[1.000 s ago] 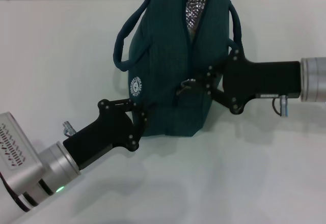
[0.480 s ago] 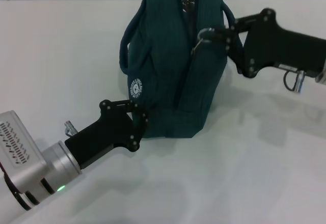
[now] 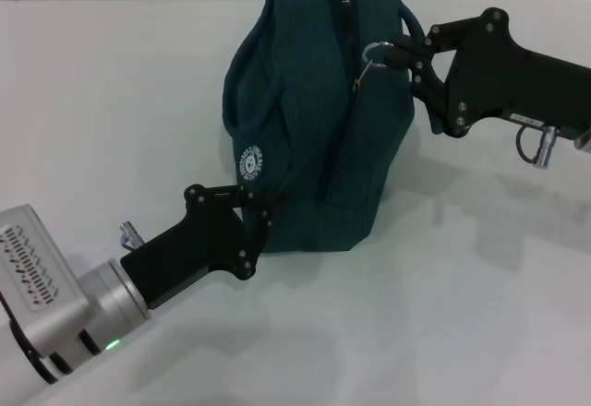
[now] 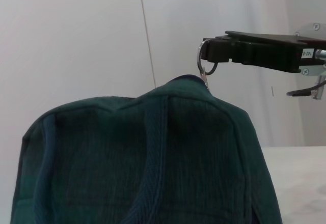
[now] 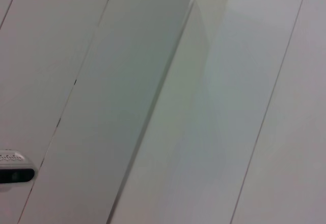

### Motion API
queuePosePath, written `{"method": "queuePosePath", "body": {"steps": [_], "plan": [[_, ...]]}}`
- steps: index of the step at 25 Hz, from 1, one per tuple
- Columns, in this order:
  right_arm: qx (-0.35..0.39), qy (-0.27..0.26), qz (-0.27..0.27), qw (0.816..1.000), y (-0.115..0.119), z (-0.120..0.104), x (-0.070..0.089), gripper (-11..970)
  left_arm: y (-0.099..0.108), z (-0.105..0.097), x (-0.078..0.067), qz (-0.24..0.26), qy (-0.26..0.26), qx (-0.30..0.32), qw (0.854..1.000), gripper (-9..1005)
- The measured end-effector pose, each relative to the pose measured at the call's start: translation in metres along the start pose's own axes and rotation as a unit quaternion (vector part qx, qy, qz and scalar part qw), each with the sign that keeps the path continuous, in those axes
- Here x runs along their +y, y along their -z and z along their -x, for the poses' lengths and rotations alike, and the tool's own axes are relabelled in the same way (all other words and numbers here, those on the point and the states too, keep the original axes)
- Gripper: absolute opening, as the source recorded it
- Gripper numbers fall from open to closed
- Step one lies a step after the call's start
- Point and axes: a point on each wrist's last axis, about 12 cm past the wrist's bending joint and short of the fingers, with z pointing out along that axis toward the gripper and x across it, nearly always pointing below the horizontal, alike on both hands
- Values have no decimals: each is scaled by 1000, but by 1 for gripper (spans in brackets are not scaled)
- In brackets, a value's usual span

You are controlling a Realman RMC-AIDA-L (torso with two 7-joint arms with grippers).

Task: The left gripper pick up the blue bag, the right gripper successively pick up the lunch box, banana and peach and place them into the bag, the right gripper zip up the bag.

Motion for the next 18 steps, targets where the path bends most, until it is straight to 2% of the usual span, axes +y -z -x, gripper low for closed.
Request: {"method": "queuePosePath", "body": {"steps": [9, 18], "plan": [[0, -2, 0, 1000, -1, 0, 0, 22, -5, 5, 1, -7, -5, -16, 1000, 67], [-2, -1, 3, 1000, 0, 0, 0, 21, -7, 12, 3, -7, 16, -44, 999, 147]]}}
